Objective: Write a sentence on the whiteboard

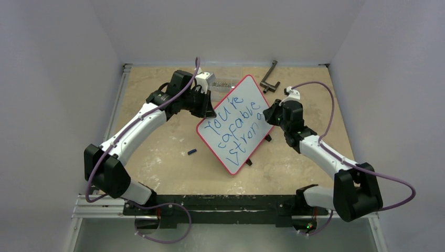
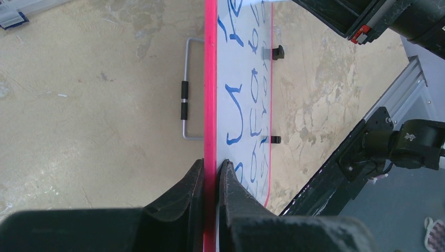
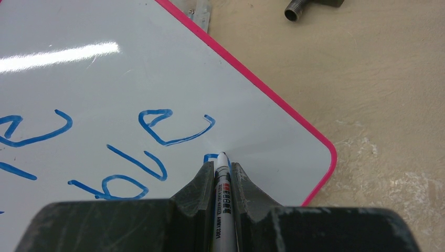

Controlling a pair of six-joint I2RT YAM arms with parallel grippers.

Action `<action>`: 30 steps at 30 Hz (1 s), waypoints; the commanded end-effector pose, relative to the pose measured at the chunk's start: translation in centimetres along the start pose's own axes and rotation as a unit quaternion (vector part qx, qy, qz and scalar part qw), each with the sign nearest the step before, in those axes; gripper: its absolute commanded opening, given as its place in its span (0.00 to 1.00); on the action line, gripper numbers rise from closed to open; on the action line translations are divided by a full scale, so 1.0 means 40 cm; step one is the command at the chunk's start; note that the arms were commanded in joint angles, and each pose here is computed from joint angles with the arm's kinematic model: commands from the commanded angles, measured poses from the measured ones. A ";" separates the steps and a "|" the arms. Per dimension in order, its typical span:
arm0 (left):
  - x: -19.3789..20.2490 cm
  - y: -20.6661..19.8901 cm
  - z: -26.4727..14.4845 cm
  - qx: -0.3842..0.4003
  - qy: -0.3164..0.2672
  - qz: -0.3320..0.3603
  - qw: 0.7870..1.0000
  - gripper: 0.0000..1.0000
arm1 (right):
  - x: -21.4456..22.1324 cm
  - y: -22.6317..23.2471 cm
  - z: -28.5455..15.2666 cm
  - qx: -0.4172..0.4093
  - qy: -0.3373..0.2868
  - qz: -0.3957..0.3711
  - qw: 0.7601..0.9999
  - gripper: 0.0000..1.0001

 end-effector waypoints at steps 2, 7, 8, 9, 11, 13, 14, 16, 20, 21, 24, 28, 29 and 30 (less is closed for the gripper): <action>-0.003 0.042 -0.023 -0.052 -0.005 0.034 0.998 0.00 | 0.000 0.012 -0.003 -0.011 0.000 -0.006 1.000 0.00; -0.004 0.042 -0.025 -0.052 -0.006 0.034 0.998 0.00 | 0.037 -0.024 -0.008 0.009 0.013 -0.003 1.000 0.00; -0.004 0.042 -0.024 -0.052 -0.006 0.034 0.998 0.00 | 0.044 -0.031 -0.010 0.013 0.015 -0.003 1.000 0.00; -0.003 0.043 -0.024 -0.053 -0.006 0.033 0.998 0.00 | 0.051 -0.036 -0.011 0.015 0.018 -0.003 1.000 0.00; -0.004 0.041 -0.026 -0.052 -0.007 0.034 0.998 0.00 | 0.061 -0.044 -0.016 0.018 0.022 -0.002 1.000 0.00; -0.005 0.039 -0.025 -0.050 -0.007 0.034 0.998 0.00 | 0.073 -0.054 -0.019 0.022 0.026 -0.001 0.999 0.00; -0.005 0.039 -0.026 -0.050 -0.008 0.034 0.998 0.00 | 0.077 -0.058 -0.020 0.024 0.027 -0.001 0.999 0.00; -0.006 0.038 -0.027 -0.049 -0.009 0.034 0.998 0.00 | 0.084 -0.064 -0.023 0.027 0.030 -0.001 0.999 0.00; -0.006 0.037 -0.028 -0.049 -0.009 0.033 0.998 0.00 | 0.097 -0.083 -0.029 0.040 0.033 -0.003 0.999 0.00; -0.006 0.036 -0.029 -0.048 -0.010 0.034 0.998 0.00 | 0.099 -0.088 -0.030 0.044 0.033 -0.003 0.998 0.00; -0.007 0.036 -0.030 -0.048 -0.011 0.033 0.998 0.00 | 0.107 -0.092 -0.034 0.044 0.036 -0.003 0.998 0.00; -0.007 0.035 -0.032 -0.047 -0.012 0.033 0.998 0.00 | 0.116 -0.092 -0.042 0.038 0.041 -0.001 0.998 0.00; -0.008 0.034 -0.032 -0.047 -0.012 0.034 0.998 0.00 | 0.117 -0.090 -0.044 0.036 0.042 0.000 0.998 0.00; -0.008 0.033 -0.032 -0.047 -0.013 0.034 0.998 0.00 | 0.117 -0.086 -0.045 0.032 0.043 0.001 0.999 0.00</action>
Point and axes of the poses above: each gripper's point midway between its finger pads, its own z axis out along the fingers, its own y axis along the line the jaws close on, x = y × z, the point moved 3 cm from there along -z, back along the fingers, and after that the axes turned 9 degrees about z, right-handed, at the moved point
